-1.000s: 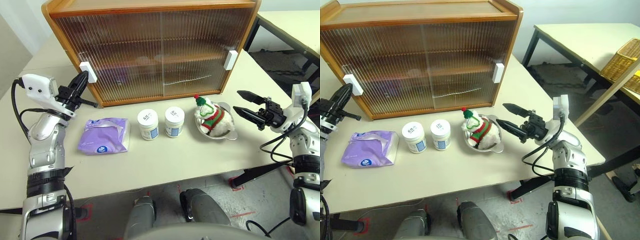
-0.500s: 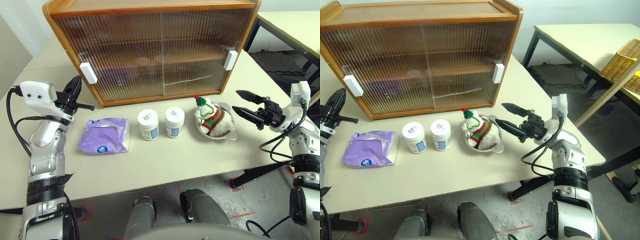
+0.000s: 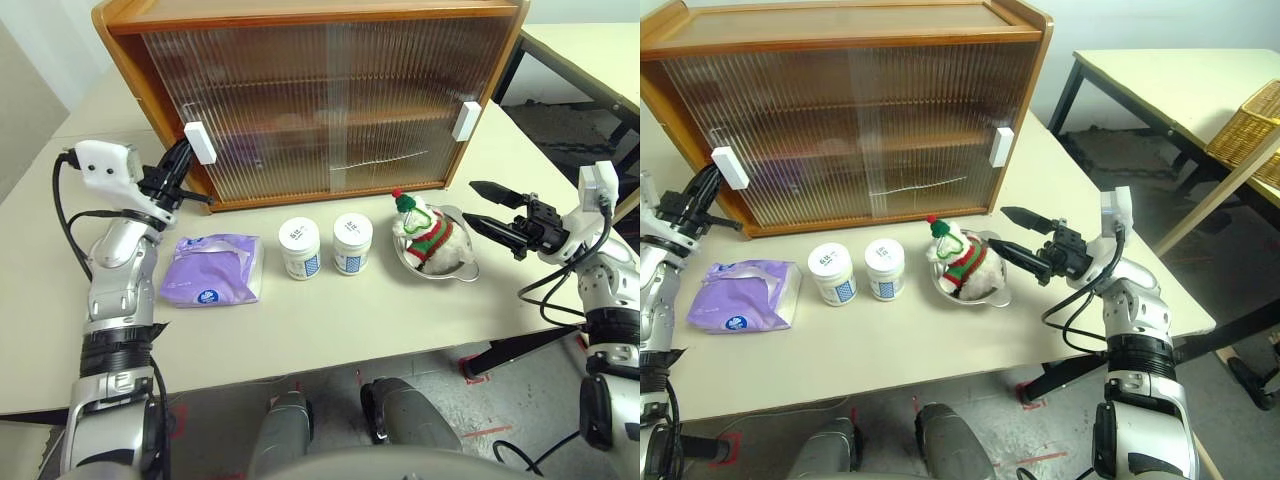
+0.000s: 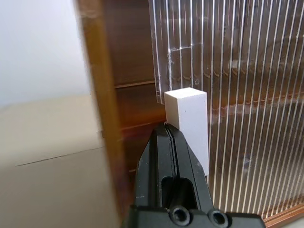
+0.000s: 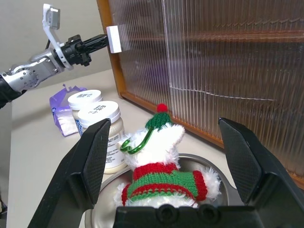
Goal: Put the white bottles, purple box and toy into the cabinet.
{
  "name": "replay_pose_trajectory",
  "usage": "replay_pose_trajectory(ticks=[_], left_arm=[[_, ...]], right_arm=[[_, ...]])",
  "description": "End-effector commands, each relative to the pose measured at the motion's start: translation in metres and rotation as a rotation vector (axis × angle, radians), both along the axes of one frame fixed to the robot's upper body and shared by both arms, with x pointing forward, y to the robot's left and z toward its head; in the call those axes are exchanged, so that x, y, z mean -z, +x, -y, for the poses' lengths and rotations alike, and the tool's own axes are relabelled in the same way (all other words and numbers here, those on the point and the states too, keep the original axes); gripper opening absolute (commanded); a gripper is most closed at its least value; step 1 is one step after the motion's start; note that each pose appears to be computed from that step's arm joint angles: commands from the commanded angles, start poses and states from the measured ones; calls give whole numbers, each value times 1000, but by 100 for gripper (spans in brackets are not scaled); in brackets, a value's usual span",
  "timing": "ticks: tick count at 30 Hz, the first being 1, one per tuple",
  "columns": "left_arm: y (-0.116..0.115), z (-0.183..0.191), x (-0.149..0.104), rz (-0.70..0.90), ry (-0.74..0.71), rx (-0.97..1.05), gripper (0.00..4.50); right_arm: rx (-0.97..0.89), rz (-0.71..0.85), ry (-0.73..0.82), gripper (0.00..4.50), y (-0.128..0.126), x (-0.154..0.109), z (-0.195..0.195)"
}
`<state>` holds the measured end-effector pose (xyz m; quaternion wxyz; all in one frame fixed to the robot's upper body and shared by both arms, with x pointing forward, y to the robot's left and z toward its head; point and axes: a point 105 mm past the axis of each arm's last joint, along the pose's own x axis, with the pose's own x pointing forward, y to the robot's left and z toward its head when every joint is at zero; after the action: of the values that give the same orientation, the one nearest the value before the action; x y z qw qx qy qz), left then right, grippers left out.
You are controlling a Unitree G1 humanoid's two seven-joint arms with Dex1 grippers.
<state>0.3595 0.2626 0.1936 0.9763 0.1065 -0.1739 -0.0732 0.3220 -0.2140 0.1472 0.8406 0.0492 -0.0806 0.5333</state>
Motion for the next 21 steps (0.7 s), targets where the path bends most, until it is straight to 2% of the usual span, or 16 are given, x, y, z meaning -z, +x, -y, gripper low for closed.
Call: replay_pose_trajectory(ticks=[1, 5, 12, 21], left_arm=[[10, 20, 2, -16, -5, 64, 3], [19, 39, 6, -43, -66, 122, 3], [29, 73, 11, -74, -75, 225, 3], [24, 119, 29, -129, -61, 367, 3]], right_arm=[[-20, 7, -6, 450, 1, -1, -7], [-31, 2, 23, 450, 2, -2, -12], [-39, 4, 30, 450, 2, -4, -17], [-61, 37, 83, 450, -4, -15, -20]])
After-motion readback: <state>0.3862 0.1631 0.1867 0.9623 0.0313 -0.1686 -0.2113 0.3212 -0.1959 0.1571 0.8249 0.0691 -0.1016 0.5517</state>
